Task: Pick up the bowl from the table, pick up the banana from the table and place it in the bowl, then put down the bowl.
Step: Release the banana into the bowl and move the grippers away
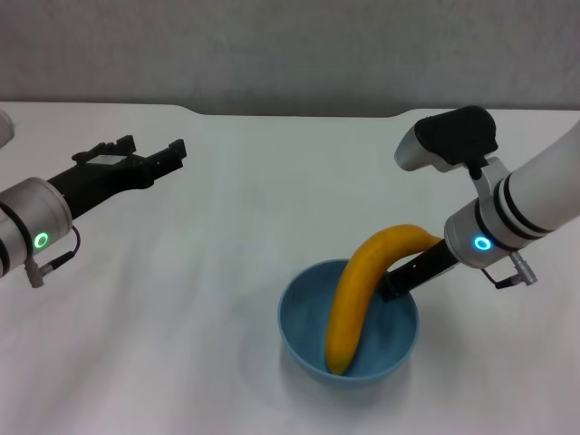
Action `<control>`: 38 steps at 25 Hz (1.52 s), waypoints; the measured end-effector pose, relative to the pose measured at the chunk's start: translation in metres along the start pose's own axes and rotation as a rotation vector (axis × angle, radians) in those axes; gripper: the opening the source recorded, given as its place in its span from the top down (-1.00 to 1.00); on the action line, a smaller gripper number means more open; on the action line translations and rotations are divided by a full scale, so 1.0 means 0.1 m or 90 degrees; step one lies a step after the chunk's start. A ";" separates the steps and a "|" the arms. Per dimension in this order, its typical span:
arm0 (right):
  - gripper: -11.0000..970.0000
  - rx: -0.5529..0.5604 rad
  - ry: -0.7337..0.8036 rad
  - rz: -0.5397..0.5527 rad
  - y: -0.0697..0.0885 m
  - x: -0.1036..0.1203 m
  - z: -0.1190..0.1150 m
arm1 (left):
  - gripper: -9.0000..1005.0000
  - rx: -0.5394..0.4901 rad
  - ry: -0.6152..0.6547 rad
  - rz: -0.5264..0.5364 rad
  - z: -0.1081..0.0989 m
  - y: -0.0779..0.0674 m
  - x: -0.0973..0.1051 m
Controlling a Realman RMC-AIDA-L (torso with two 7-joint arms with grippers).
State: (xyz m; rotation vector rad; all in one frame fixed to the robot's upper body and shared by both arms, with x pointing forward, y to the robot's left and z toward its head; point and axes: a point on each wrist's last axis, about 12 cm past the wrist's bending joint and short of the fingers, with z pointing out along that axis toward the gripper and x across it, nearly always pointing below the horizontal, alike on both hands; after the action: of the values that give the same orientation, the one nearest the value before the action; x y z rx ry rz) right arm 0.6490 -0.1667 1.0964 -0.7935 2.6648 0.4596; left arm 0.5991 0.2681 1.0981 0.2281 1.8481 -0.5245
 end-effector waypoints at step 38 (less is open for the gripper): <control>-0.44 0.004 -0.025 -0.032 0.00 0.07 -0.04 | -0.78 -0.023 0.007 -0.014 -0.12 0.09 0.11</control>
State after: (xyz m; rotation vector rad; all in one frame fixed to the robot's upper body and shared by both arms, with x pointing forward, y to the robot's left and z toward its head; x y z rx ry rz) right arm 0.6432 -0.1717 1.0972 -0.8385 2.6030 0.4493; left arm 0.5891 0.2804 1.0889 0.1873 1.8705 -0.5060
